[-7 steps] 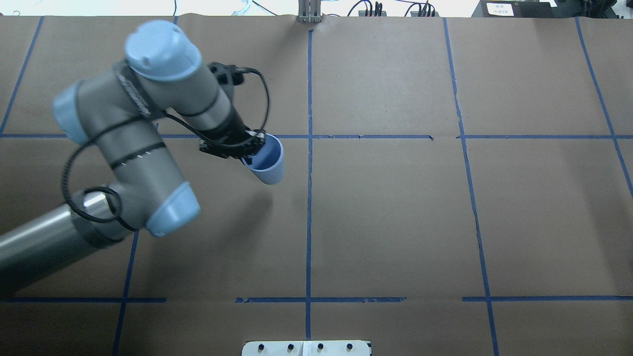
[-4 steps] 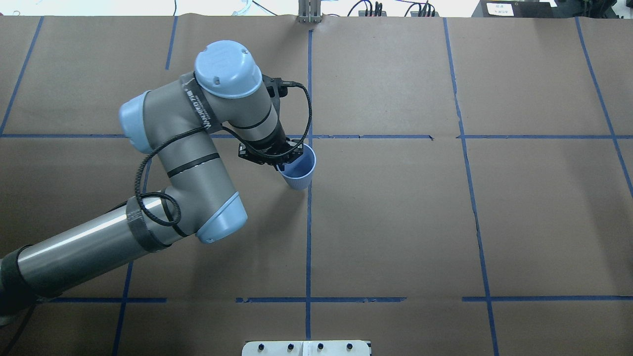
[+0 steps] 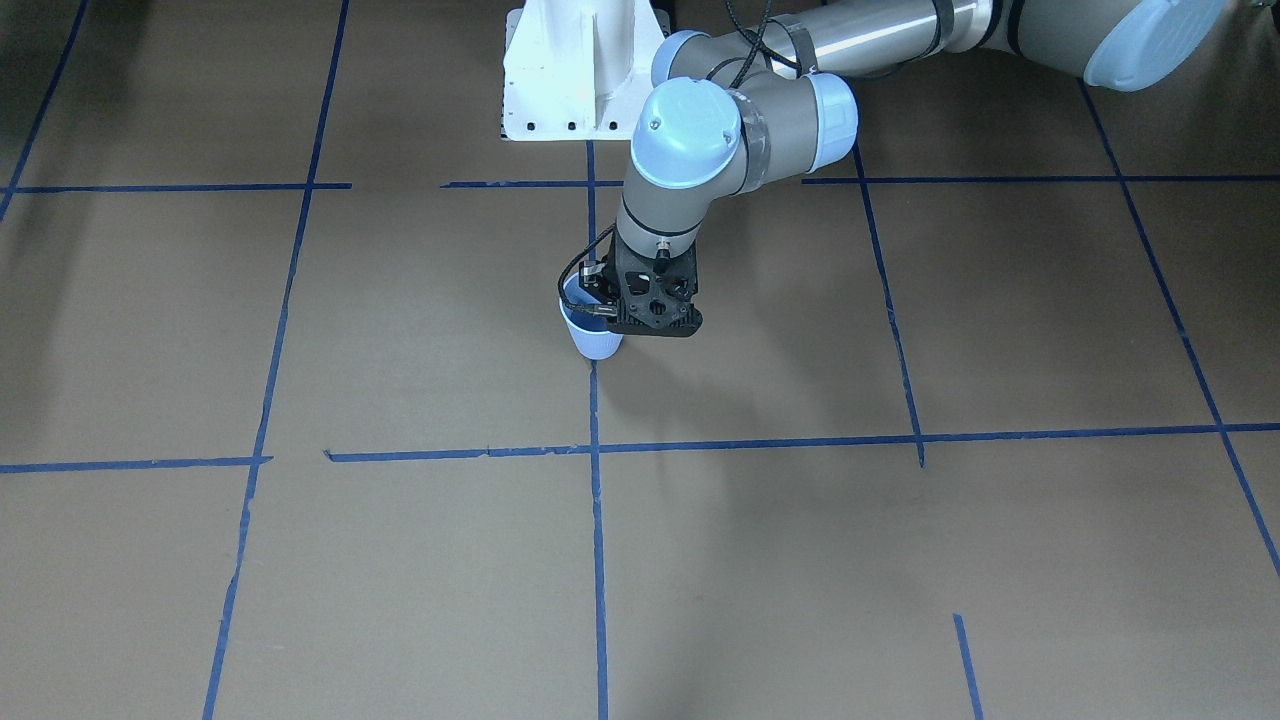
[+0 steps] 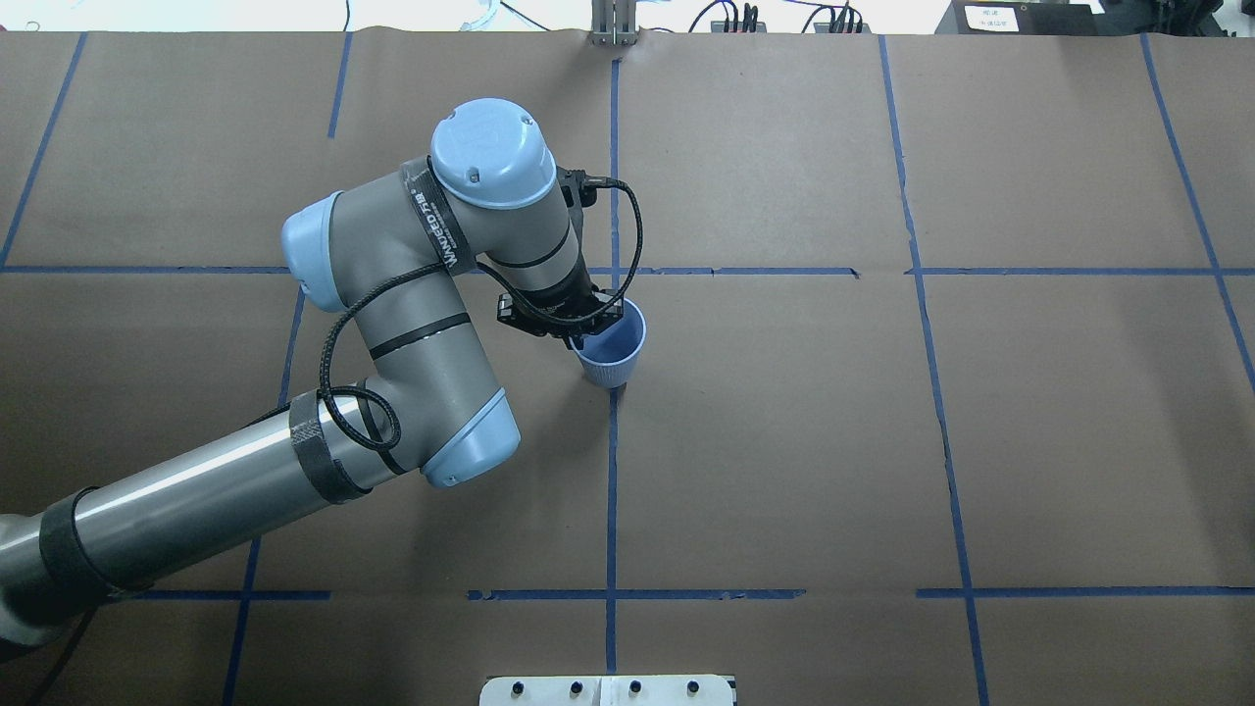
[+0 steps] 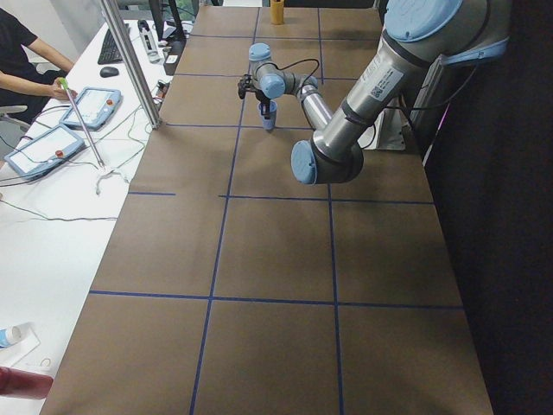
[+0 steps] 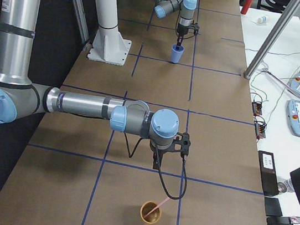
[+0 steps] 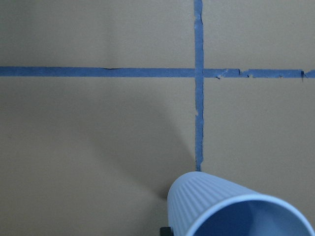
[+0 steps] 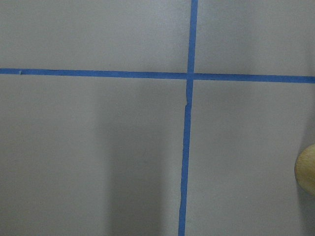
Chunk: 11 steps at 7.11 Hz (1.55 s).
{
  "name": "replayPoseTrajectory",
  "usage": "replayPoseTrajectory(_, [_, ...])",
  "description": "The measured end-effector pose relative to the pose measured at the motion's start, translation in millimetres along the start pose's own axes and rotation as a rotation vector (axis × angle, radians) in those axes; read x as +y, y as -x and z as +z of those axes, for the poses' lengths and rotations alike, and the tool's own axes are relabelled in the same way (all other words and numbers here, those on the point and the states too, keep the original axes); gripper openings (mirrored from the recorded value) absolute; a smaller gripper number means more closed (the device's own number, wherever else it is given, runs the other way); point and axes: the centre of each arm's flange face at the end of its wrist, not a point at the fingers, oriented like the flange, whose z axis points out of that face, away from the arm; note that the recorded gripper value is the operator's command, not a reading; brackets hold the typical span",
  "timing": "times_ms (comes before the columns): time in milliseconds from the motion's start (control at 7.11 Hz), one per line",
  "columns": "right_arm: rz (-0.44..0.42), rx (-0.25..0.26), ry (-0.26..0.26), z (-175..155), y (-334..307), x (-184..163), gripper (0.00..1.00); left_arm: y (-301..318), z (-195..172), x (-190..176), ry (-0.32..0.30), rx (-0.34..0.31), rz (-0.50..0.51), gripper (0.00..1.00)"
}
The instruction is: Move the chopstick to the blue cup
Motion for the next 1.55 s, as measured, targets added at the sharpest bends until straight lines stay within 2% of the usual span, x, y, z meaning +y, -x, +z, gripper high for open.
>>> replayPoseTrajectory(141, [0.0,-0.001,0.001,0.3,-0.3,0.3,1.0,-0.8,3.5,0.5,0.001,0.002,0.003,0.48])
replayPoseTrajectory(281, [0.002,-0.001,0.001,0.6,-0.6,0.5,1.0,-1.0,4.9,0.6,0.002,0.003,0.004,0.87])
replayPoseTrajectory(422, [0.002,0.0,0.002,0.7,-0.8,0.7,1.0,-1.6,3.4,1.3,0.001,0.007,0.003,1.0])
replayPoseTrajectory(562, [0.002,0.001,0.001,0.6,-0.8,0.6,1.0,-2.9,-7.6,2.4,-0.01,0.021,0.003,1.0])
replayPoseTrajectory(703, [0.005,0.006,0.004,1.7,-2.7,1.8,0.99,3.1,-35.9,0.5,-0.042,0.051,-0.005,1.0])
replayPoseTrajectory(984, [0.04,0.046,-0.012,-6.1,-23.9,9.2,0.98,56.4,-86.1,1.5,-0.111,0.09,-0.038,1.0])
replayPoseTrajectory(1125, [0.048,0.093,-0.042,-13.2,-41.4,12.9,0.98,78.8,-100.8,1.3,-0.133,0.095,-0.052,1.0])
replayPoseTrajectory(1266, [0.018,0.143,-0.097,-10.9,-67.0,17.0,0.98,91.1,-108.0,0.8,-0.145,0.095,-0.062,1.0])
replayPoseTrajectory(1547, [-0.07,0.197,-0.217,22.9,-123.7,30.5,0.98,97.9,-111.4,0.2,-0.15,0.093,-0.07,1.0])
